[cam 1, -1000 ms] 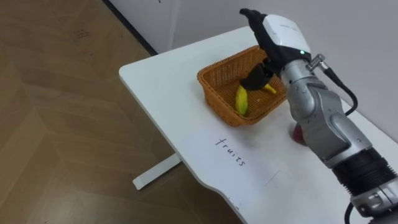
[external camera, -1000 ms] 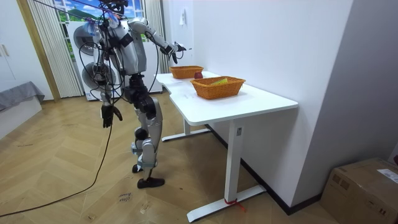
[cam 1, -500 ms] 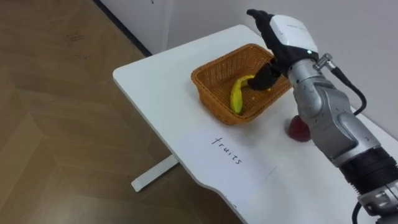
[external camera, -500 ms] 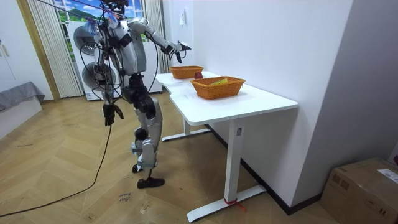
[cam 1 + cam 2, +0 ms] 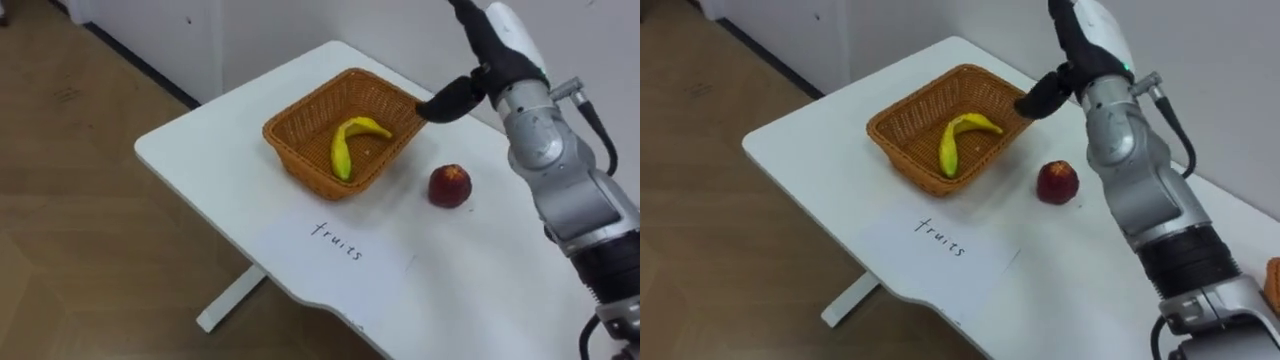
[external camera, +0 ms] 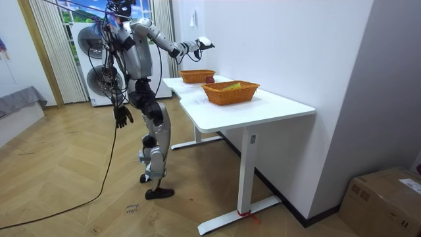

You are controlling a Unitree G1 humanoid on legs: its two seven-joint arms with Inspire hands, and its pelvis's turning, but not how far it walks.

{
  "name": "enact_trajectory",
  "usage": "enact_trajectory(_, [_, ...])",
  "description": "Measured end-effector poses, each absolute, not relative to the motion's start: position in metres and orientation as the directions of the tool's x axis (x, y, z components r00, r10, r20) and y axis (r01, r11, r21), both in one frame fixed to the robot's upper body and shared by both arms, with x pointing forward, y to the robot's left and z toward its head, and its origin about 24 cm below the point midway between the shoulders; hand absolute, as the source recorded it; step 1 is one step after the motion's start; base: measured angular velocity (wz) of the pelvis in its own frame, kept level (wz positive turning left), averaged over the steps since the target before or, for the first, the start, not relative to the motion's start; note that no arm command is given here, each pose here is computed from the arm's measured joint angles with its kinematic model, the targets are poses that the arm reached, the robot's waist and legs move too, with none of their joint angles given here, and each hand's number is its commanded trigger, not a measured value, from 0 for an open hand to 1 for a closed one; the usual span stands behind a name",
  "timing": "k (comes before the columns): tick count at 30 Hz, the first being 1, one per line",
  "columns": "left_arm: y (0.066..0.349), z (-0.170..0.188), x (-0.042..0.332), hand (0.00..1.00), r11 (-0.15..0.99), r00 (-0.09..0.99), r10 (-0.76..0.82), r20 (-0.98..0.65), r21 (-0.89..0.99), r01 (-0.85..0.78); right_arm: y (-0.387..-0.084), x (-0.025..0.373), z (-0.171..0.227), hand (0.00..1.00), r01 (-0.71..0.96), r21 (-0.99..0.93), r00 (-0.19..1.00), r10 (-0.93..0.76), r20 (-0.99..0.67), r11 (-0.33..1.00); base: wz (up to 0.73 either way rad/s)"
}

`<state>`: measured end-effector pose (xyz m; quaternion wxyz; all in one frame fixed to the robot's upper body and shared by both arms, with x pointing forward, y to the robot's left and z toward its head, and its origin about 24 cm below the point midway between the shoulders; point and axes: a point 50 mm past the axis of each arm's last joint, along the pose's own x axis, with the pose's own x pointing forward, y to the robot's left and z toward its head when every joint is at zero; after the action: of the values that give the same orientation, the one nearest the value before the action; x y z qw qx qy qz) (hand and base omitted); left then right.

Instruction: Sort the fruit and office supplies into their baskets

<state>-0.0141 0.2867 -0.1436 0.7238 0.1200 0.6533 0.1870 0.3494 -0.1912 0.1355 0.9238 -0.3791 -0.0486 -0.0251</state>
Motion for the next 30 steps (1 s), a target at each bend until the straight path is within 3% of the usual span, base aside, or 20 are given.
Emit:
enact_trajectory(8, [0.281, -0.145, -0.022, 0.0, 0.907, 0.061, 0.414, -0.908, 0.406, -0.112, -0.204, 0.347, 0.136, 0.0, 0.152, -0.472, 0.987, -0.111, 0.114, 0.869, -0.02])
enact_trajectory(30, [0.262, -0.152, -0.026, 0.0, 0.942, 0.043, 0.335, -0.941, 0.333, -0.042, -0.207, 0.33, 0.073, 0.0, 0.124, -0.225, 0.979, -0.156, -0.133, 0.967, -0.01])
